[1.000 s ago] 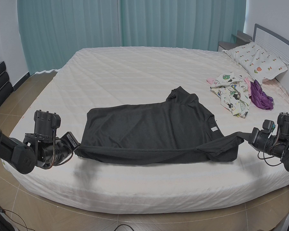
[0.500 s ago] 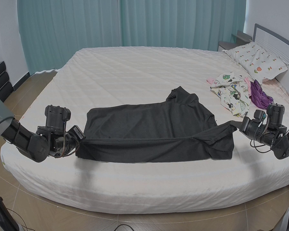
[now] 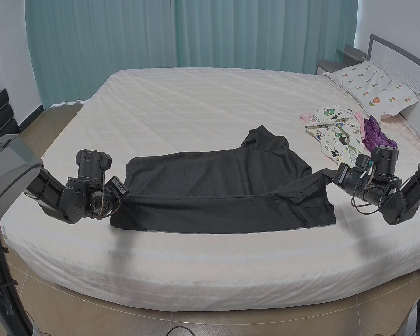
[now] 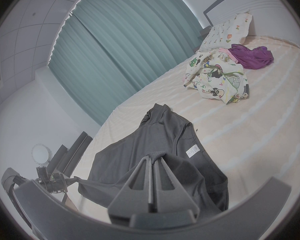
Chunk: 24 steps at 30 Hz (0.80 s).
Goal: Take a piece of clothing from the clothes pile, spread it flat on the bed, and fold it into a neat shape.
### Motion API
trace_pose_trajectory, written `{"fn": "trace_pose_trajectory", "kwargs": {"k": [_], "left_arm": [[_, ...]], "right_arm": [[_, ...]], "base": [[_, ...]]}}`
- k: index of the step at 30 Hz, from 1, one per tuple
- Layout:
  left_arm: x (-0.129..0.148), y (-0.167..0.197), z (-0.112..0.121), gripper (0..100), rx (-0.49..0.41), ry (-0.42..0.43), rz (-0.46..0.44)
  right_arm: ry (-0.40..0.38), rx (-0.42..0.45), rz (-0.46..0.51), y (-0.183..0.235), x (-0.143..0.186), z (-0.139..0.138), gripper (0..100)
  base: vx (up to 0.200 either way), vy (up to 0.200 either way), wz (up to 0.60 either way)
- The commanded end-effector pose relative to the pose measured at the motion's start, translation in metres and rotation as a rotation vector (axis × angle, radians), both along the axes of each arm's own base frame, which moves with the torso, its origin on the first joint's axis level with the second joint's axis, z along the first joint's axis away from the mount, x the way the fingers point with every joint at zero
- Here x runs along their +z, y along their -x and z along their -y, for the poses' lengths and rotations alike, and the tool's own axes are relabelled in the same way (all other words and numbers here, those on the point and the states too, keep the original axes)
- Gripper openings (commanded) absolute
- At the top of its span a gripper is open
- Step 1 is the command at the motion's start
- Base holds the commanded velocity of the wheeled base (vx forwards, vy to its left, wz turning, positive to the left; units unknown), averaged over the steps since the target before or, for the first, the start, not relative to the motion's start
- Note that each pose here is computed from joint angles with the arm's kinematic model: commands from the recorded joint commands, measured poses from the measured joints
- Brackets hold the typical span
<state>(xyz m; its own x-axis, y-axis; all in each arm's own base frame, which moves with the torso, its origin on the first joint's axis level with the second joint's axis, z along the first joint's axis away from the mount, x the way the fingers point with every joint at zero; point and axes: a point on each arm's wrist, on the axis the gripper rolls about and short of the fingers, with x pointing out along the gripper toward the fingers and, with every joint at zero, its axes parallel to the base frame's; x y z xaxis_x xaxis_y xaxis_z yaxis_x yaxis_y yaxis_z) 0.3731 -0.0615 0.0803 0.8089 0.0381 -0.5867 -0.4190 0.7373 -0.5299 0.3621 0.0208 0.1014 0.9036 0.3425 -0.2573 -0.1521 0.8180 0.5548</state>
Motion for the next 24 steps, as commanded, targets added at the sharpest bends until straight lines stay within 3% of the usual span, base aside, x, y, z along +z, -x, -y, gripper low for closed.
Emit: {"fn": "trace_pose_trajectory", "kwargs": {"k": [1,17,18,24], "left_arm": [[-0.014,-0.013,-0.002,0,0.021,0.01,-0.017],[-0.021,-0.038,-0.002,0,0.064,0.098,0.025],[-0.02,-0.04,-0.001,100,0.069,0.111,0.039],[-0.011,-0.033,-0.005,100,0.08,0.128,0.06]], "right_arm": [[-0.01,-0.024,-0.016,-0.009,-0.009,-0.002,0],[-0.119,-0.063,-0.039,-0.02,-0.011,-0.002,0],[-0.127,-0.066,-0.047,-0.019,-0.012,-0.002,0],[-0.176,-0.084,-0.096,-0.014,-0.016,-0.002,0]], "base": [[0.0,0.0,0.0],[0.0,0.0,0.0],[0.0,0.0,0.0],[0.0,0.0,0.0]]}}
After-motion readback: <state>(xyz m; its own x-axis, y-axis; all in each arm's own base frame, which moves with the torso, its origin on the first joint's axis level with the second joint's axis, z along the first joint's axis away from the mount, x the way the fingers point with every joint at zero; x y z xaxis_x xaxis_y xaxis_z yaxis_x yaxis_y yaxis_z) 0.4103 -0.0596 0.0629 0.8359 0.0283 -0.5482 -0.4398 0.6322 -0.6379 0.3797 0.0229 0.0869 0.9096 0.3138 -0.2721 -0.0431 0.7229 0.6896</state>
